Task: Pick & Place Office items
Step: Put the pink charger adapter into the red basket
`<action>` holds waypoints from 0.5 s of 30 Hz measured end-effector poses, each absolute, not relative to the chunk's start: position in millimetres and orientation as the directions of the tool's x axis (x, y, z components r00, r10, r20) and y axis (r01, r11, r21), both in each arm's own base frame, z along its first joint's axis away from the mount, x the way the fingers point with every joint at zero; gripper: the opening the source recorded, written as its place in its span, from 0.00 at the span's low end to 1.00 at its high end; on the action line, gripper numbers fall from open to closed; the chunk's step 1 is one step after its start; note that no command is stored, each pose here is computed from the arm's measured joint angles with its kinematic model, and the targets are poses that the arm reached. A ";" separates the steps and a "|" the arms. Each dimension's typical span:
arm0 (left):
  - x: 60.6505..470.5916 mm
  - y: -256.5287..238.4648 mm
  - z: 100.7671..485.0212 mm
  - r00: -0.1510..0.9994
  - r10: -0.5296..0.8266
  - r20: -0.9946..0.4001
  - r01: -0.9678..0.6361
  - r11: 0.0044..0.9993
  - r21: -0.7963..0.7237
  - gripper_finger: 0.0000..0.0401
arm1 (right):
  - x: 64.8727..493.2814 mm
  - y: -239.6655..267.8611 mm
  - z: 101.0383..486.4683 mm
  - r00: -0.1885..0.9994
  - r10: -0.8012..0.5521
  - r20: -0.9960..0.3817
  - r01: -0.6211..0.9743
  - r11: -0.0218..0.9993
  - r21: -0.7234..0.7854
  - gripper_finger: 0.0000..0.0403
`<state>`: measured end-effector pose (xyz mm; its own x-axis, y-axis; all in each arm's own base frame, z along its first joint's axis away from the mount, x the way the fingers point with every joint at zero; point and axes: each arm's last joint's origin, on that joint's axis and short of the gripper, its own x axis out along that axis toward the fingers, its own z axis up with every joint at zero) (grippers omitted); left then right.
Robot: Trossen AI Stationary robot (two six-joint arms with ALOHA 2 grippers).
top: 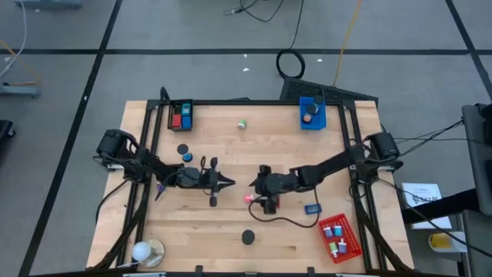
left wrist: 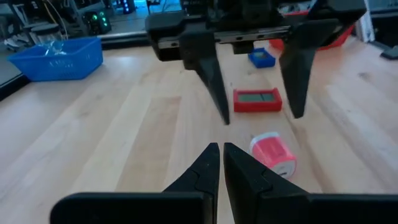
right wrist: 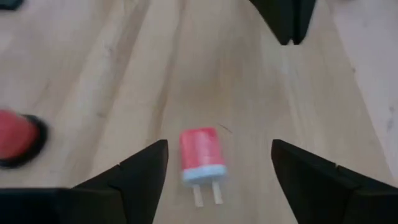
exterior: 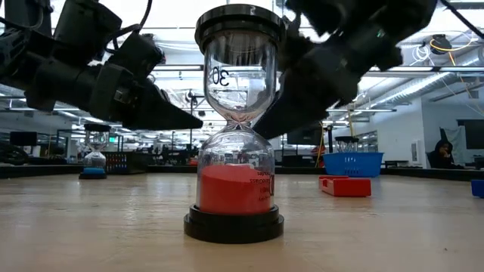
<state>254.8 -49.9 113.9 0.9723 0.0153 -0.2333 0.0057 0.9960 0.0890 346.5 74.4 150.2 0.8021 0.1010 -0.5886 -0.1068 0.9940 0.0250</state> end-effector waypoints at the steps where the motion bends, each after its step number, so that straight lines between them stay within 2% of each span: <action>1: 254.7 -49.7 113.2 0.971 0.019 -0.240 0.003 0.996 0.092 0.08 | 348.9 72.7 146.9 0.807 0.099 -0.582 -0.108 0.994 0.018 0.71; 7: 254.4 -49.5 112.4 0.968 0.024 -0.248 -0.001 0.996 0.091 0.08 | 359.8 65.0 123.4 0.801 0.178 -0.571 -0.166 0.983 0.073 0.69; 15: 254.4 -49.5 112.5 0.968 0.024 -0.248 -0.004 0.996 0.085 0.08 | 362.6 66.3 106.8 0.779 0.196 -0.595 -0.180 0.980 0.087 0.56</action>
